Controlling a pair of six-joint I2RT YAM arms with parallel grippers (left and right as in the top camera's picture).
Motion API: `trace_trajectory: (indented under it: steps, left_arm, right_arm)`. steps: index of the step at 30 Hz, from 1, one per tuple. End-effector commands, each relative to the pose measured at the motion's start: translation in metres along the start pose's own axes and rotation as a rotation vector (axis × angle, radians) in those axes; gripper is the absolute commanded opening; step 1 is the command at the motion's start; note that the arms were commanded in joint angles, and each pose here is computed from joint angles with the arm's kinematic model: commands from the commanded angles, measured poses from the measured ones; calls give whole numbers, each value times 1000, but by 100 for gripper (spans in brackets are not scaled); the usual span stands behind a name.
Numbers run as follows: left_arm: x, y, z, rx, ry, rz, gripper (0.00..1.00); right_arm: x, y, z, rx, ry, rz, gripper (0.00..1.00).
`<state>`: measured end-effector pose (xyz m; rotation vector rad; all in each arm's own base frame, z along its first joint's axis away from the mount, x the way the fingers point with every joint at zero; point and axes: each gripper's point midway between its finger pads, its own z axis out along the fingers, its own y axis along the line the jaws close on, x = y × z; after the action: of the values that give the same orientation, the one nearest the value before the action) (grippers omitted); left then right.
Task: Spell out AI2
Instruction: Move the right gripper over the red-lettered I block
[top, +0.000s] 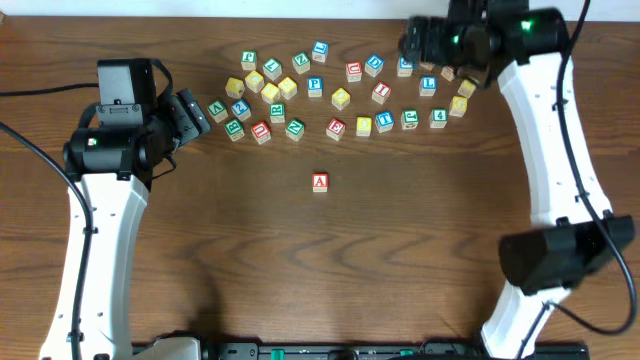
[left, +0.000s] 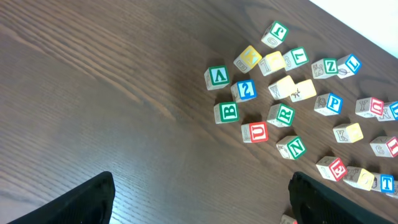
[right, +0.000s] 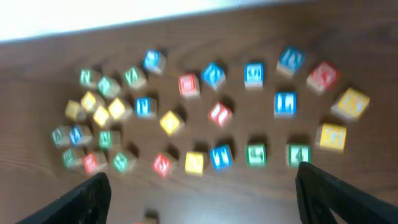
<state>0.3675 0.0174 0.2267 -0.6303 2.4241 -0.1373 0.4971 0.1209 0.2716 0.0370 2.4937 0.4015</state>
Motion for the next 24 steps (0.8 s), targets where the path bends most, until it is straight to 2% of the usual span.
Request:
trace_trajectory:
  steps: [1, 8, 15, 20, 24]
  left_arm:
    - [-6, 0, -3, -2, -11, -4, 88]
    - [-2, 1, 0, -9, 3, -4, 88]
    - [1, 3, 6, -18, 19, -3, 88]
    - [2, 3, 7, -19, 23, -3, 88]
    - [2, 3, 7, -19, 22, -3, 88]
  right_arm:
    - [-9, 15, 36, -2, 8, 2, 90]
    - [-8, 20, 110, 66, -4, 60, 85]
    - [20, 11, 168, 109, 63, 138, 84]
    - [39, -3, 194, 155, 108, 185, 84]
    - [41, -10, 196, 188, 104, 213, 87]
